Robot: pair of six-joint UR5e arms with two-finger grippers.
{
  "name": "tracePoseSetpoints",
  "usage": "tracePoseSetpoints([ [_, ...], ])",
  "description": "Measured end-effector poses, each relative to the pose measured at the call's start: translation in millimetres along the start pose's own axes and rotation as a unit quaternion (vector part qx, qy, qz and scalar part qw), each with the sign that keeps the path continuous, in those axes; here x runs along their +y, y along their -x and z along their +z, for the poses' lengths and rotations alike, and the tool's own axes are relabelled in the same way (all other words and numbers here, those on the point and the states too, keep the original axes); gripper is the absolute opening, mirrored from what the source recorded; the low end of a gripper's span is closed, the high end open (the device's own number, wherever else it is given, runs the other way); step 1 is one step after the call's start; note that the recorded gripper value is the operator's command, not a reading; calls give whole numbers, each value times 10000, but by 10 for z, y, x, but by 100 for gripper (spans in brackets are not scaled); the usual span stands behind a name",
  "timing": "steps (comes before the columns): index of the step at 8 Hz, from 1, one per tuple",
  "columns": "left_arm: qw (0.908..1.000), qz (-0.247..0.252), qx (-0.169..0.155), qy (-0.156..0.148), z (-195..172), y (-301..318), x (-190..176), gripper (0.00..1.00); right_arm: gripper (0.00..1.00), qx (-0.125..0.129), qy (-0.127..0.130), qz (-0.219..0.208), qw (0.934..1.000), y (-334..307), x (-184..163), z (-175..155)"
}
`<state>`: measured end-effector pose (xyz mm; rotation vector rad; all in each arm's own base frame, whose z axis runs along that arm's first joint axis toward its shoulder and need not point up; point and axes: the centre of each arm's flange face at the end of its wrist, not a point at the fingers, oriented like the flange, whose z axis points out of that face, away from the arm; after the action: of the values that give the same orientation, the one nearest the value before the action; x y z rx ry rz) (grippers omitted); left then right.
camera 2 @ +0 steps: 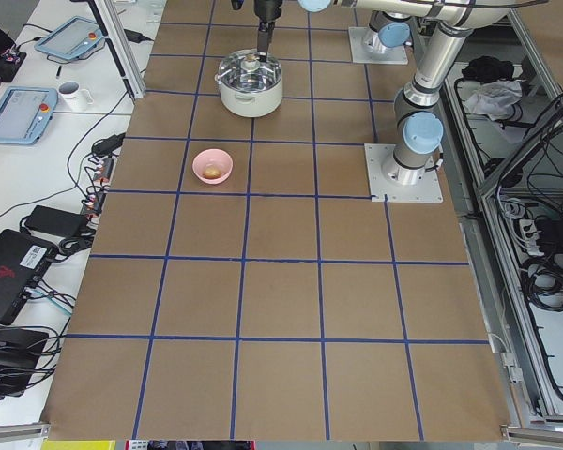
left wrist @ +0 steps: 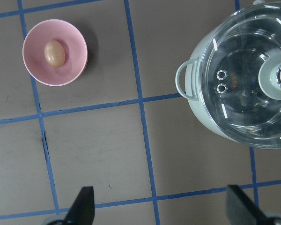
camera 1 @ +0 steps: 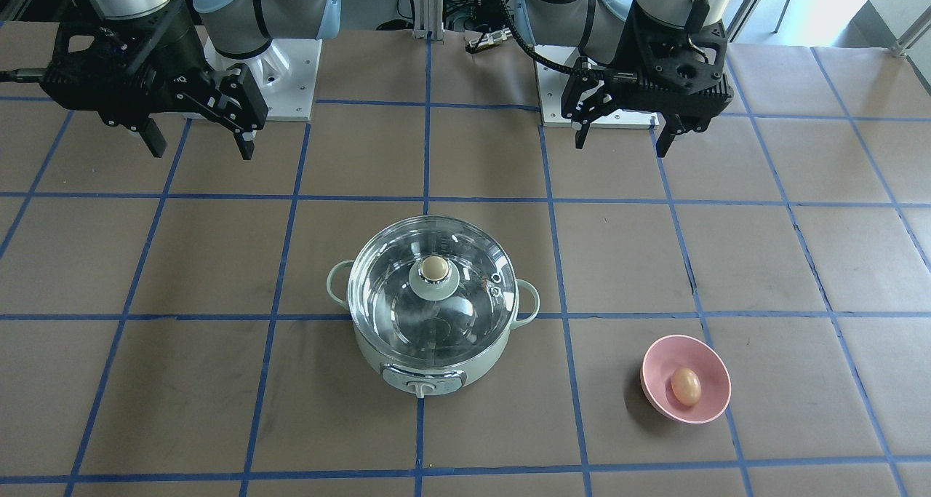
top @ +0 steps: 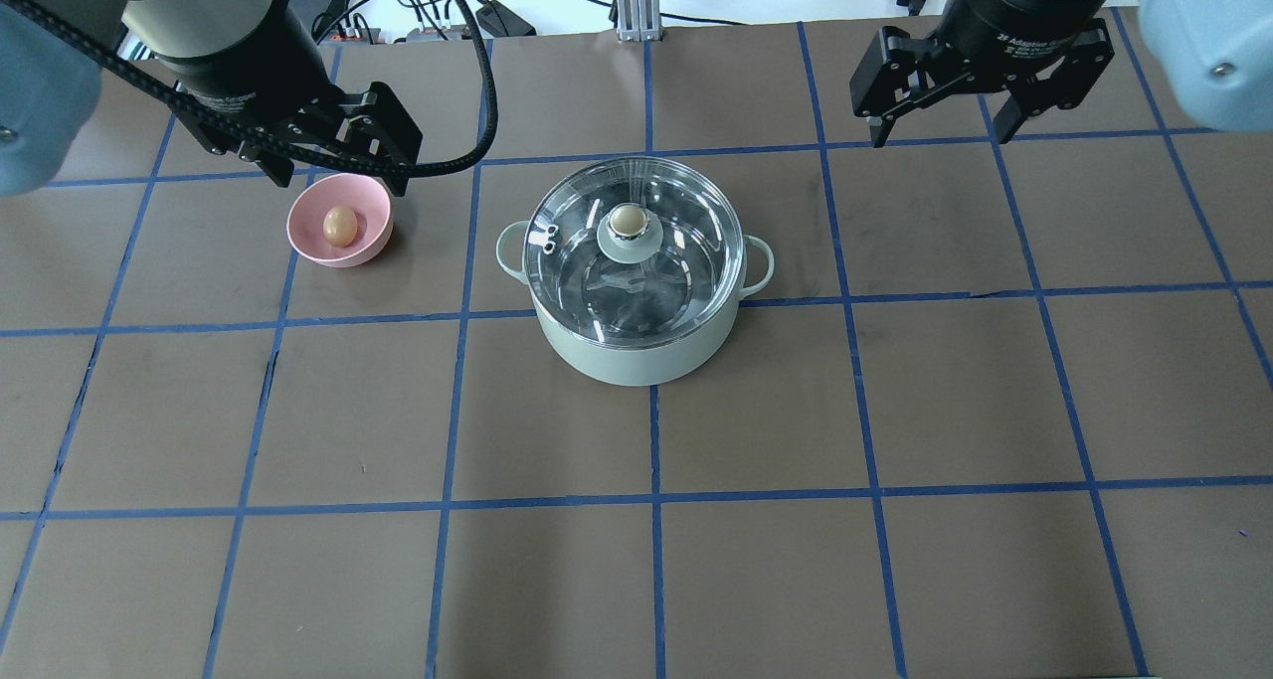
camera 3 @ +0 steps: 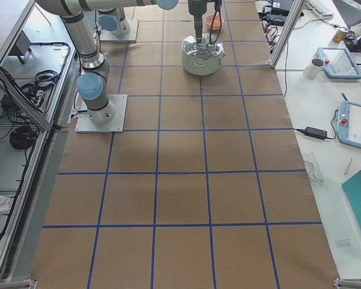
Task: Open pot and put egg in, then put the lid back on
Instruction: 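Move the right gripper to the lid knob while the left descends to the bowl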
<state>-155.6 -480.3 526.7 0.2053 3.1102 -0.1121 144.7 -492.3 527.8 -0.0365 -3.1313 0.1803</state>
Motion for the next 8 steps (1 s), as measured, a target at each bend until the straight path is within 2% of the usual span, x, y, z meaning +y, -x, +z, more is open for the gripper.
tracePoseSetpoints([
  [2, 10000, -8, 0, 0, 13, 13, -15, 100, 100, 22, 47, -37, 10000, 0, 23, -7],
  [4, 9999, -93, -4, 45, 125, 120, -147, 100, 100, 33, -19, -94, 9999, 3, 14, -35],
  [5, 9998, -198, 8, 76, 292, 241, -332, 100, 100, -56, -196, -154, 9997, 30, -16, -93],
  [6, 9994, -326, 85, 107, 524, 394, -545, 100, 100, -275, -322, -195, 9989, 73, -32, -144],
  [7, 9990, -392, 218, 87, 764, 521, -750, 100, 100, -471, -382, -251, 9978, 114, -57, -152],
  [8, 9986, -392, 311, 140, 1042, 659, -928, 100, 100, -514, -416, -415, 9969, 121, -76, -144],
])
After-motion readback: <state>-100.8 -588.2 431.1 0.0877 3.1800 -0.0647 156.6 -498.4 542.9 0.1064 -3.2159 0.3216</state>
